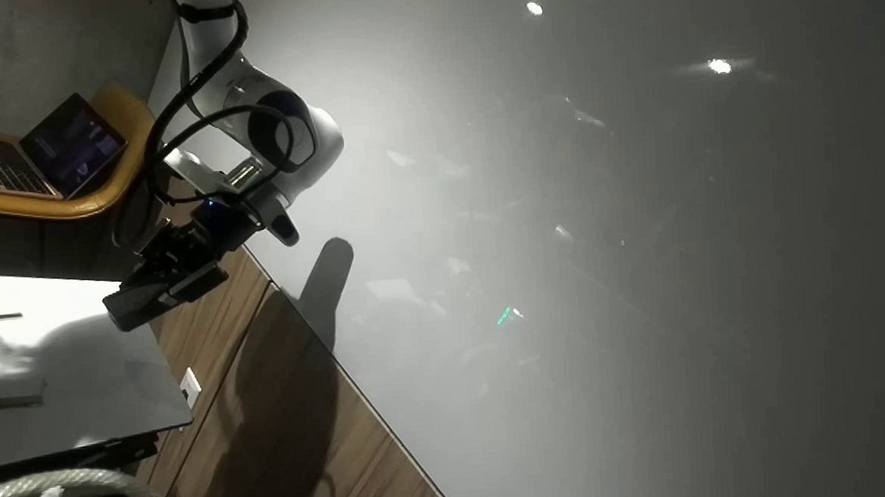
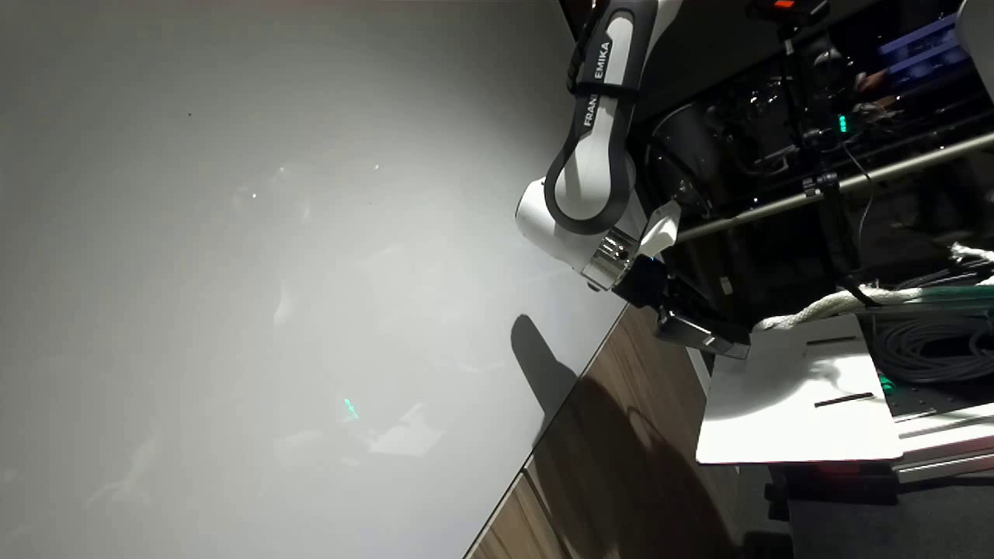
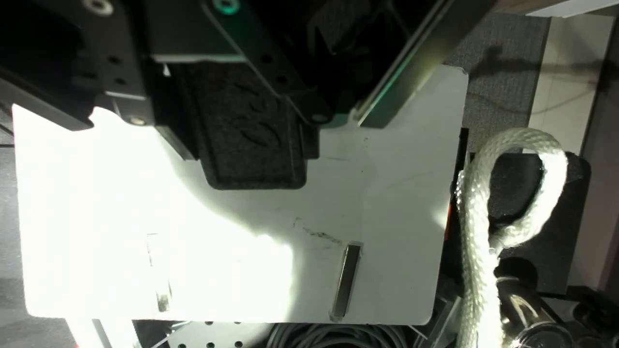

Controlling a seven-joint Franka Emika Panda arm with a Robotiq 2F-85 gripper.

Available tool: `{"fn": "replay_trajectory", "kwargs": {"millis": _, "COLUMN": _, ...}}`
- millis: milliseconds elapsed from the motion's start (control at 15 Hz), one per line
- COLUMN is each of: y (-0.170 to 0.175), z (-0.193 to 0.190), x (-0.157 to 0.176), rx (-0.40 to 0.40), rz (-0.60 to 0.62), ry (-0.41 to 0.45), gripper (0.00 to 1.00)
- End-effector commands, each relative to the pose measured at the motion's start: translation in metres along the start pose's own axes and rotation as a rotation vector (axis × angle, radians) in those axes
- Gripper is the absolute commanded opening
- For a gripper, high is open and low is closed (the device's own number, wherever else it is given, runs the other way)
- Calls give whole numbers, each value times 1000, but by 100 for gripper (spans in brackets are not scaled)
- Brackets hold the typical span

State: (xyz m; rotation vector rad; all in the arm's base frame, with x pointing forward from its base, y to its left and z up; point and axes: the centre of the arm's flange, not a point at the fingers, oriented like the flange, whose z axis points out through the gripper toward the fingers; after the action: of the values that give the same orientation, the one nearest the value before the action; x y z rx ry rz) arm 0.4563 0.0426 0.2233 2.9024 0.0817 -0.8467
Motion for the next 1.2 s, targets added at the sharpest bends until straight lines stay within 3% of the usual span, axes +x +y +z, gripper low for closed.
{"fn": "replay_trajectory", "kwargs": {"millis": 0, "y": 3, "z": 7, "x": 0, "rx": 27, "rz": -15, "ry": -31, "gripper": 29}}
{"fn": "replay_trajectory", "kwargs": {"millis": 1133, "y": 12, "z": 46, "x": 16, "rx": 69, "rz": -19, "ry": -135, "gripper": 29}}
